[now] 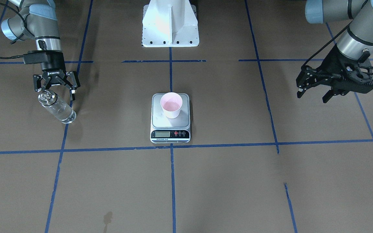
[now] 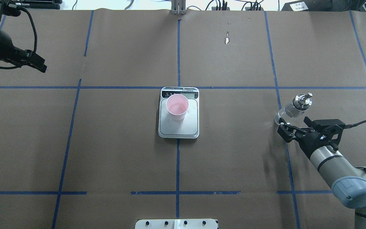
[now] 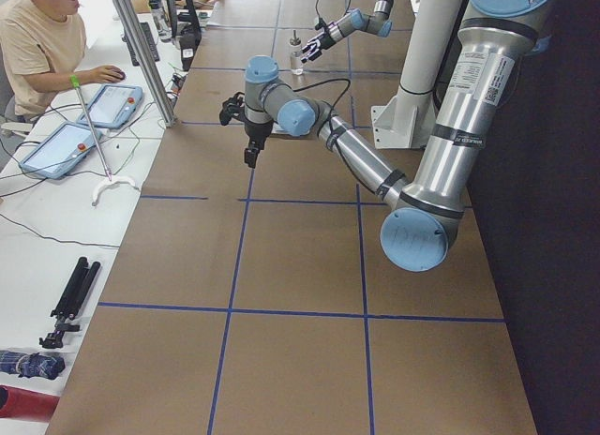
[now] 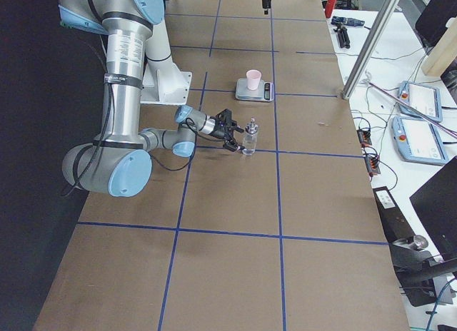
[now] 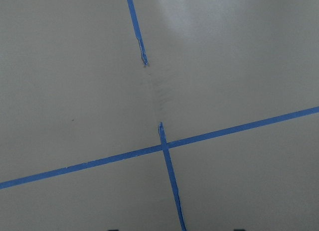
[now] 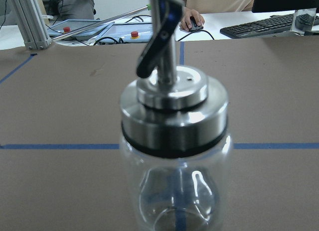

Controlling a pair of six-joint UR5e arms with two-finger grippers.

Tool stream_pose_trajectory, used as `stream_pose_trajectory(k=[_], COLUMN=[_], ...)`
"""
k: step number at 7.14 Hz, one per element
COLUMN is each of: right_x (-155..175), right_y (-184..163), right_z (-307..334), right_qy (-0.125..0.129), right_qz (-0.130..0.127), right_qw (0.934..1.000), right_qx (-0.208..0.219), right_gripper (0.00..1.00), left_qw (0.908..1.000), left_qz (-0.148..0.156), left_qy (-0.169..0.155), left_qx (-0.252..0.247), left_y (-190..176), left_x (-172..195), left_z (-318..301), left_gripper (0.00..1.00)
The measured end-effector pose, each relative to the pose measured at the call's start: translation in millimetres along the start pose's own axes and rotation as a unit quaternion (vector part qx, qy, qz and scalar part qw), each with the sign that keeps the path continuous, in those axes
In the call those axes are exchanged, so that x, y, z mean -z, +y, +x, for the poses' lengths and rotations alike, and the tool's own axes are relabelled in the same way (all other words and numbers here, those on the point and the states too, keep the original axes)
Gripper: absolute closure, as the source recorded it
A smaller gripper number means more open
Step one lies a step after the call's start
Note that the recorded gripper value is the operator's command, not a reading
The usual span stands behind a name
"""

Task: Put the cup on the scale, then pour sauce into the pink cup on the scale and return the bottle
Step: 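Lift the glass sauce bottle upward with the right gripper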

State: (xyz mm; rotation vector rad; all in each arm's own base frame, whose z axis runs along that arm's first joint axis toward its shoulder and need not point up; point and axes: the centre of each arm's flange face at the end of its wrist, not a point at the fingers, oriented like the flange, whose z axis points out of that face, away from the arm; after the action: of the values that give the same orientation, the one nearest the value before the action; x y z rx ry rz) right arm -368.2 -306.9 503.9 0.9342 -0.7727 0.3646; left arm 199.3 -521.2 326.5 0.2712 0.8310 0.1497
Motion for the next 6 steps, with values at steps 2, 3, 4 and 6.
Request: stream_pose_trajectory(k=[2, 3, 4, 6], right_x=[-6, -13, -19, -24], right_y=[5, 8, 11, 13], right_z=[2, -3, -9, -12], right_qy=[0.008, 0.011, 0.012, 0.015], right_qz=[0.012, 0.021, 0.029, 0.038], right_qw=[0.9999, 0.9997, 0.9995, 0.9992], right_qx=[0.005, 0.005, 0.003, 0.004], right_gripper=[0.01, 0.01, 0.01, 0.01], left_qw=[1.0, 1.0, 1.0, 1.0], left_qz=[0.001, 0.001, 0.001, 0.001], left_qy=[0.0, 0.0, 0.0, 0.0], left_qx=[0.0, 0.0, 0.0, 0.001], left_y=[0, 0, 0, 0], left_x=[1, 1, 2, 2], left_z=[0, 1, 1, 1], left_gripper=[0.18, 0.18, 0.18, 0.18])
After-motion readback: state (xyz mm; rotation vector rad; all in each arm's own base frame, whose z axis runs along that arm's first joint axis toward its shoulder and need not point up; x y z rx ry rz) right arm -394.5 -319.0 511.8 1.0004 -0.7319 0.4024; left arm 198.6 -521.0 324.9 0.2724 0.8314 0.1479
